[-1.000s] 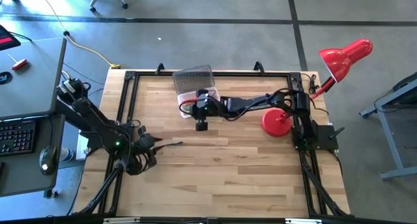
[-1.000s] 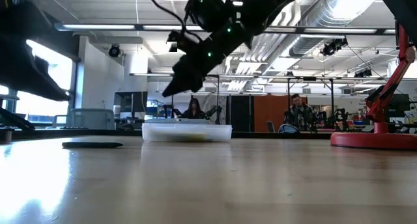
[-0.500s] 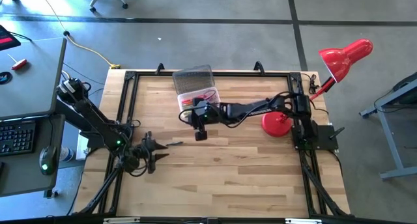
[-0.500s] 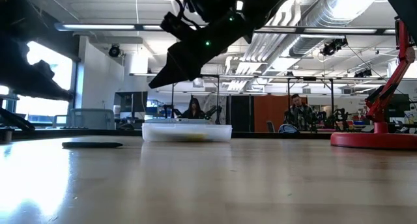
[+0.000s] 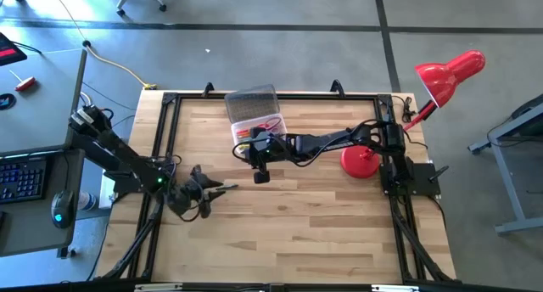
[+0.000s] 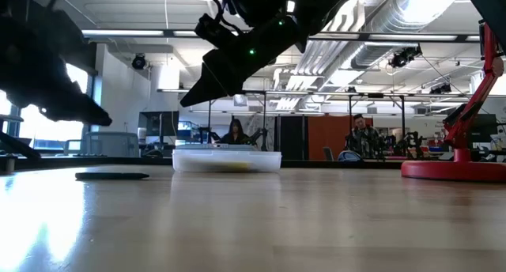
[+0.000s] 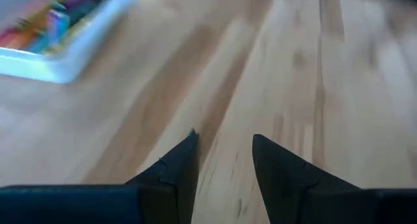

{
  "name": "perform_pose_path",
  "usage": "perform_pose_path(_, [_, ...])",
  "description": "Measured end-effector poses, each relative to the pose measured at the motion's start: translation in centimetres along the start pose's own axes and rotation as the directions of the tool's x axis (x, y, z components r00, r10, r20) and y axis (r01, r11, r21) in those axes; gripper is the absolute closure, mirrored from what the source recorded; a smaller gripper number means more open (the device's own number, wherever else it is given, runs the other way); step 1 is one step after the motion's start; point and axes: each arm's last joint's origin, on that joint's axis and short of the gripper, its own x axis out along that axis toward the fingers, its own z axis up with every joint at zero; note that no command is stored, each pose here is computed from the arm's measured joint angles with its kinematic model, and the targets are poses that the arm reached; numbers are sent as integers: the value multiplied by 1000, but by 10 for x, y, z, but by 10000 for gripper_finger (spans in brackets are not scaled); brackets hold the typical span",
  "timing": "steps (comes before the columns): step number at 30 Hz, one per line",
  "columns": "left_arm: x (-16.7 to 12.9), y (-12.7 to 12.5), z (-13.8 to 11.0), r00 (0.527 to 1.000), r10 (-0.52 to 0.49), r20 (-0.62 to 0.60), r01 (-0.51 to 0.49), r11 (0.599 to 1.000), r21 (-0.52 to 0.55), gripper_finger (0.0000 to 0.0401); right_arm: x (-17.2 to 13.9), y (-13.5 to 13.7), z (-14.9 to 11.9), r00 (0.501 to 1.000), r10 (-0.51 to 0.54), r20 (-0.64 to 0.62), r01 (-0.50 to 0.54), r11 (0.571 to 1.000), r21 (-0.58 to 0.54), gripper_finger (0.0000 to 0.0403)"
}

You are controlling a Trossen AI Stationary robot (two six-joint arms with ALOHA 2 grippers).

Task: Pick & place school supplies into a supply box
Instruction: Put the green crayon into the supplies box

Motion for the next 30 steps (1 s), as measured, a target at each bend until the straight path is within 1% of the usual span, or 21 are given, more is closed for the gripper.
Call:
perform_pose_path(3, [9,5,2,996,-26,-85,35,994,103,226,0,0,0,1000,2,0,-2,1000,-2,308])
perform_pose_path(5, [13,10,3,996,2,-93,13,987,163,226,0,0,0,1000,2,0,-2,1000,-1,308])
perform_pose_path(7, [16,15,4,996,25,-89,-8,982,188,226,0,0,0,1000,2,0,-2,1000,1,309])
perform_pose_path(11, [20,28,-7,992,20,-123,1,986,167,226,0,0,0,1000,3,-3,-3,1000,1,309])
perform_pose_path(13, [21,34,-14,995,-4,-99,17,990,137,226,0,0,0,1000,3,-3,-3,1000,-1,309])
perform_pose_path(16, [18,41,-21,997,-70,-37,73,994,81,226,0,0,0,1000,3,-3,-3,1000,0,309])
perform_pose_path(18, [17,40,-21,994,-107,-26,109,992,61,226,0,0,0,1000,3,-3,-3,1000,1,309])
perform_pose_path(21, [18,40,-22,991,-120,-54,125,987,103,226,0,0,0,1000,2,-1,-2,1000,-2,309])
perform_pose_path(23, [17,39,-21,990,-132,-40,136,984,119,226,0,0,0,1000,2,0,-2,1000,-4,309])
perform_pose_path(26, [18,41,-24,992,-112,-64,120,981,153,226,0,0,0,1000,1,0,-1,1000,-2,309])
perform_pose_path(30, [19,42,-28,991,-98,-93,112,980,166,226,0,0,0,1000,2,0,-2,1000,-3,309])
